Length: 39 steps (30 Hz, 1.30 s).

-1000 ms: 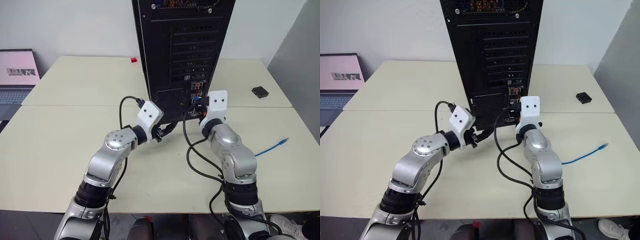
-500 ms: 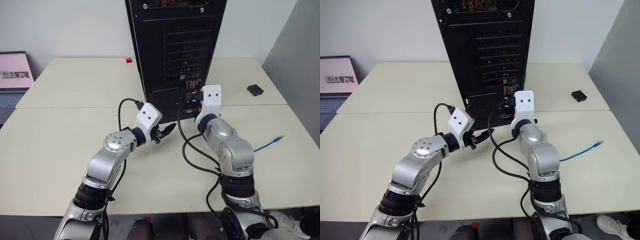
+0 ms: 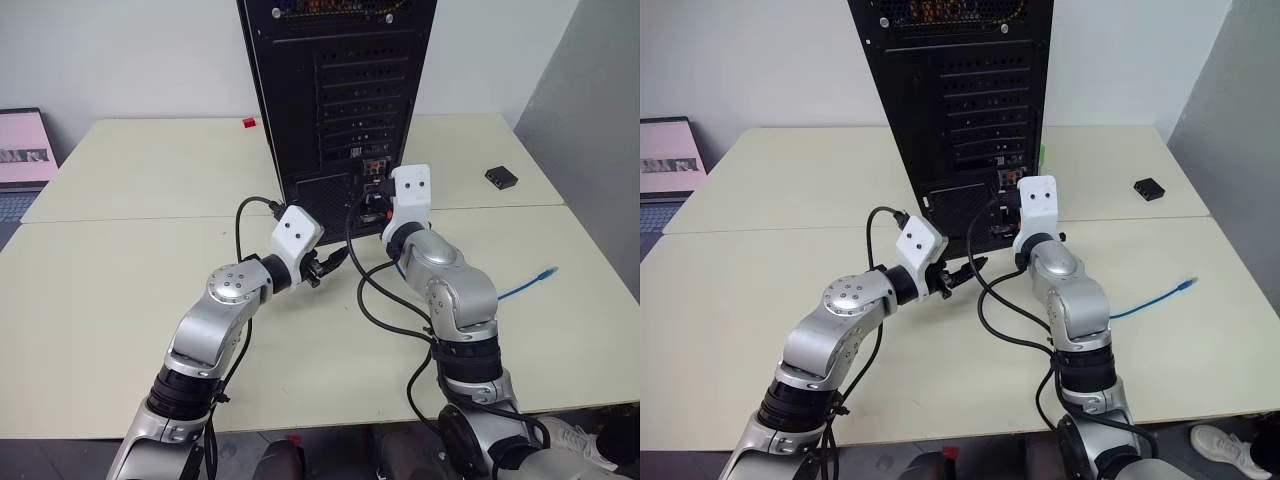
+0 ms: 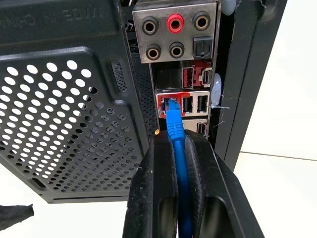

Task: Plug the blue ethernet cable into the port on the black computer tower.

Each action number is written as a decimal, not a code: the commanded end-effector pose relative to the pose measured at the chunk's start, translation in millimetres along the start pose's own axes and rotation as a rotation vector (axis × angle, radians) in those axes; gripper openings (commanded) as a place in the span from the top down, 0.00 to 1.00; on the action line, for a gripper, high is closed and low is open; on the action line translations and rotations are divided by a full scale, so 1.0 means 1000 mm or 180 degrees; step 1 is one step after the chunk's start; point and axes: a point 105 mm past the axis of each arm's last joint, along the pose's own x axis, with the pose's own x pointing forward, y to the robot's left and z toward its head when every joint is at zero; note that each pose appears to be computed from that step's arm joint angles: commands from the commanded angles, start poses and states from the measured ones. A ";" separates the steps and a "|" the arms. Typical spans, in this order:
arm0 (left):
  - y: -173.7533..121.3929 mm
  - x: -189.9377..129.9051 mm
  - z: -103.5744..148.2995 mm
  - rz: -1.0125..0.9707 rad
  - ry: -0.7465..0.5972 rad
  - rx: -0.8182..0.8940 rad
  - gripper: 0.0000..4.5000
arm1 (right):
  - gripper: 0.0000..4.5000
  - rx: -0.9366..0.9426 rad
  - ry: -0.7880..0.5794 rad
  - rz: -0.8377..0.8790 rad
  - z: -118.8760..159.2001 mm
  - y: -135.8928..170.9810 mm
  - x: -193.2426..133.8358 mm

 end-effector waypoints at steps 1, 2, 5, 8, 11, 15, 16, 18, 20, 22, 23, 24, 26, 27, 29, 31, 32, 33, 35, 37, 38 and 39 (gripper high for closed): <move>0.004 -0.004 0.015 0.0071 -0.0183 0.0132 0.40 | 0.85 -0.0078 -0.0367 0.0178 0.029 0.016 -0.004; 0.004 -0.004 0.015 0.0071 -0.0185 0.0132 0.40 | 0.82 -0.0091 -0.0367 0.0169 0.029 0.015 -0.004; 0.005 -0.004 0.015 0.0074 -0.0189 0.0134 0.40 | 0.68 -0.0123 -0.0369 0.0141 0.029 0.013 -0.005; 0.005 -0.004 0.016 0.0079 -0.0195 0.0134 0.40 | 0.54 -0.0147 -0.0364 0.0120 0.028 0.011 -0.007; 0.006 -0.004 0.016 0.0090 -0.0204 0.0131 0.40 | 0.45 -0.0171 -0.0357 0.0079 0.028 0.006 -0.011; 0.008 -0.006 0.018 0.0106 -0.0234 0.0134 0.40 | 0.45 -0.0204 -0.0375 -0.0010 0.030 -0.002 -0.019; 0.009 -0.007 0.019 0.0107 -0.0254 0.0130 0.40 | 0.45 -0.0219 -0.0403 -0.0049 0.032 -0.006 -0.023; 0.010 -0.009 0.015 0.0078 -0.0196 0.0076 0.40 | 0.45 -0.0278 -0.0472 -0.0113 0.038 -0.016 -0.033; 0.013 -0.012 0.013 0.0084 -0.0162 0.0140 0.40 | 0.45 -0.0286 -0.0501 -0.0101 0.041 -0.021 -0.044; 0.021 -0.016 0.008 0.0176 -0.0057 0.0249 0.40 | 0.45 -0.0346 -0.0533 0.0030 0.043 -0.023 -0.057; 0.025 -0.018 0.007 0.0225 -0.0028 0.0260 0.40 | 0.45 -0.0386 -0.0555 0.0110 0.044 -0.024 -0.065; 0.030 -0.020 0.004 0.0253 0.0017 0.0258 0.40 | 0.45 -0.0464 -0.0543 0.0240 0.042 -0.023 -0.073; 0.035 -0.026 0.003 0.0206 0.0035 0.0242 0.40 | 0.45 -0.0740 -0.0468 0.0499 0.031 -0.023 -0.089; 0.036 -0.029 0.002 0.0169 0.0049 0.0258 0.40 | 0.45 -0.0823 -0.0407 0.0577 0.023 -0.025 -0.096; 0.039 -0.035 -0.001 0.0107 0.0091 0.0255 0.40 | 0.45 -0.0944 -0.0285 0.0786 0.009 -0.030 -0.111; 0.044 -0.040 -0.002 0.0067 0.0105 0.0245 0.40 | 0.45 -0.1106 -0.0166 0.0944 -0.004 -0.036 -0.123; 0.046 -0.042 -0.002 0.0059 0.0119 0.0240 0.40 | 0.45 -0.1184 -0.0098 0.0984 -0.010 -0.040 -0.128; 0.048 -0.043 -0.003 0.0051 0.0130 0.0256 0.40 | 0.45 -0.1195 -0.0030 0.1012 -0.015 -0.045 -0.132; 0.051 -0.046 -0.004 0.0046 0.0140 0.0275 0.40 | 0.45 -0.1160 0.0004 0.1034 -0.019 -0.053 -0.135; 0.053 -0.050 -0.005 0.0035 0.0138 0.0271 0.40 | 0.45 -0.1198 -0.0029 0.1043 -0.017 -0.061 -0.139; 0.053 -0.053 -0.006 0.0019 0.0139 0.0262 0.40 | 0.45 -0.1233 -0.0069 0.1048 -0.013 -0.065 -0.140; 0.054 -0.054 -0.007 0.0009 0.0141 0.0254 0.40 | 0.45 -0.1258 -0.0099 0.1056 -0.011 -0.067 -0.140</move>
